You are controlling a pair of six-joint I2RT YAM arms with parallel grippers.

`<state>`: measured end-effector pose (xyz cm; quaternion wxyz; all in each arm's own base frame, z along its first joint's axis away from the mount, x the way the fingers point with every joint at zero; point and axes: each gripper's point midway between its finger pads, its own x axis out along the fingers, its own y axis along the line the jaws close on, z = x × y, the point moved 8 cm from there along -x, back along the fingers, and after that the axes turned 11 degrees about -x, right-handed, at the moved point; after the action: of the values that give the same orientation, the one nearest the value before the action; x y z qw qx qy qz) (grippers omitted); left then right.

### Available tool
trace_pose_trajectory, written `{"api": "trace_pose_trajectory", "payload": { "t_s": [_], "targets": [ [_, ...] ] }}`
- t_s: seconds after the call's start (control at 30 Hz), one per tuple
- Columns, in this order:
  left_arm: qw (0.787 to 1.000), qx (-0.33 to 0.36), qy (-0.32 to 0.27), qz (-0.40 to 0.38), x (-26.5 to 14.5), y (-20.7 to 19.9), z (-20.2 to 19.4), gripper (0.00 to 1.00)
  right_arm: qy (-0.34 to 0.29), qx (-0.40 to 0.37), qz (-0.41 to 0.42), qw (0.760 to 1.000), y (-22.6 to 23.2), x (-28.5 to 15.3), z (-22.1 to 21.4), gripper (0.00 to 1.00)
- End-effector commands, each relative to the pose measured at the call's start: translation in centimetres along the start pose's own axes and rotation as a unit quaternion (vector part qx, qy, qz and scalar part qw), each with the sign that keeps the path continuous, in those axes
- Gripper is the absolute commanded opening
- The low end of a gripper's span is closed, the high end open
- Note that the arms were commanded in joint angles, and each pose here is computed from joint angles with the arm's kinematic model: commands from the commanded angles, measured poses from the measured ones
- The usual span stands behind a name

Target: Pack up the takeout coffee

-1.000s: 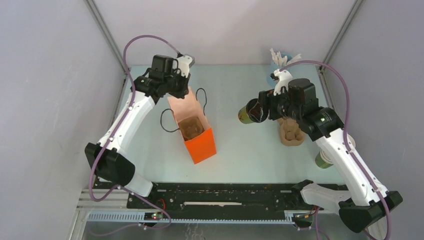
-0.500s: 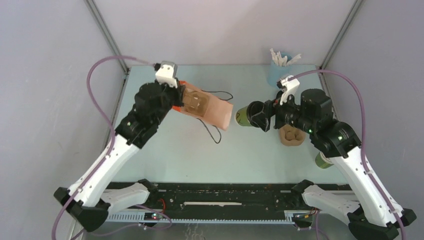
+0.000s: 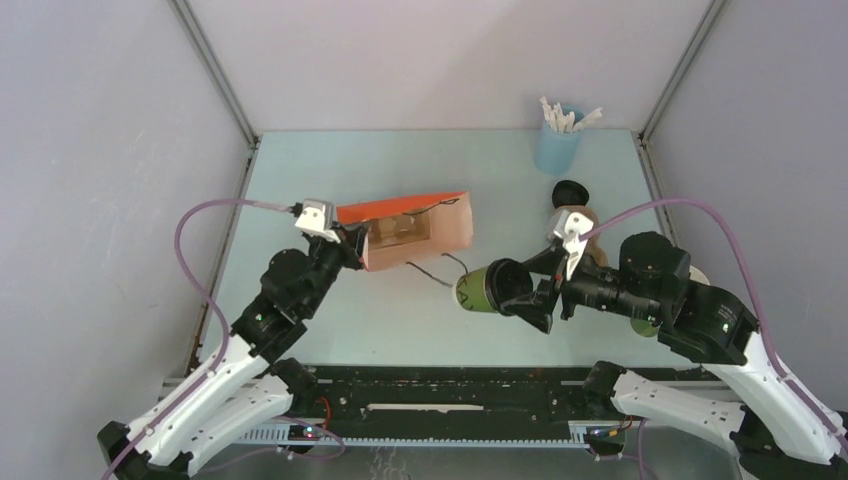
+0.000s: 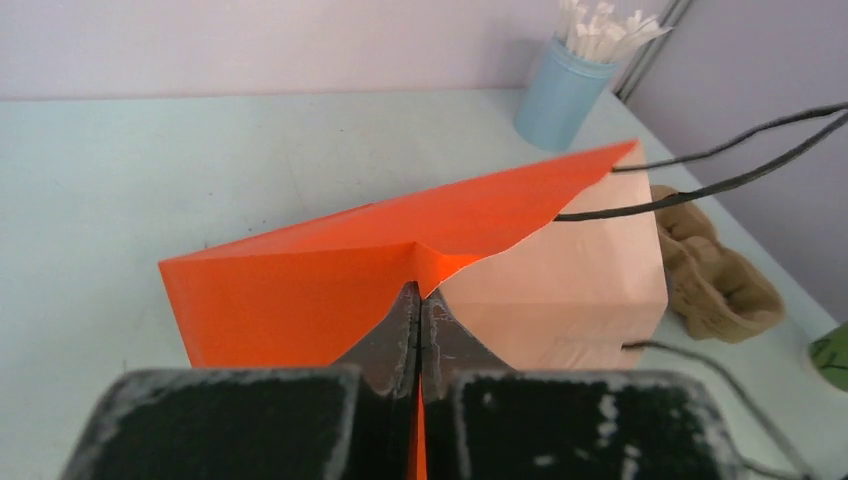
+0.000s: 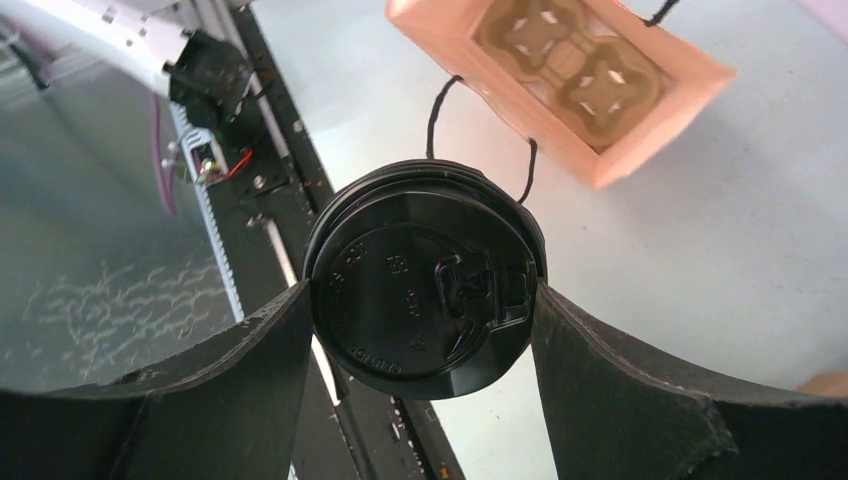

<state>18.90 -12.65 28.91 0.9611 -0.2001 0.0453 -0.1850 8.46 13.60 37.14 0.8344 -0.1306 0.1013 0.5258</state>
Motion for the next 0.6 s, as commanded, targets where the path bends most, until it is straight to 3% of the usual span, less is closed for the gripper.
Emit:
{"api": "trace_pose_trajectory", "payload": {
  "t_s": [0.0,0.57],
  "targets": [
    [0.998,-0.046,-0.029,-0.011,-1.4,0.0,-0.1,0.0,-0.008,-0.05,0.031,0.998,1.0,1.0,0.0,0.55],
    [0.992,-0.123,-0.026,0.014,-3.9,3.4,-6.3,0.0,-0.028,-0.245,0.045,0.968,2.1,7.1,2.2,0.54]
  ]
}}
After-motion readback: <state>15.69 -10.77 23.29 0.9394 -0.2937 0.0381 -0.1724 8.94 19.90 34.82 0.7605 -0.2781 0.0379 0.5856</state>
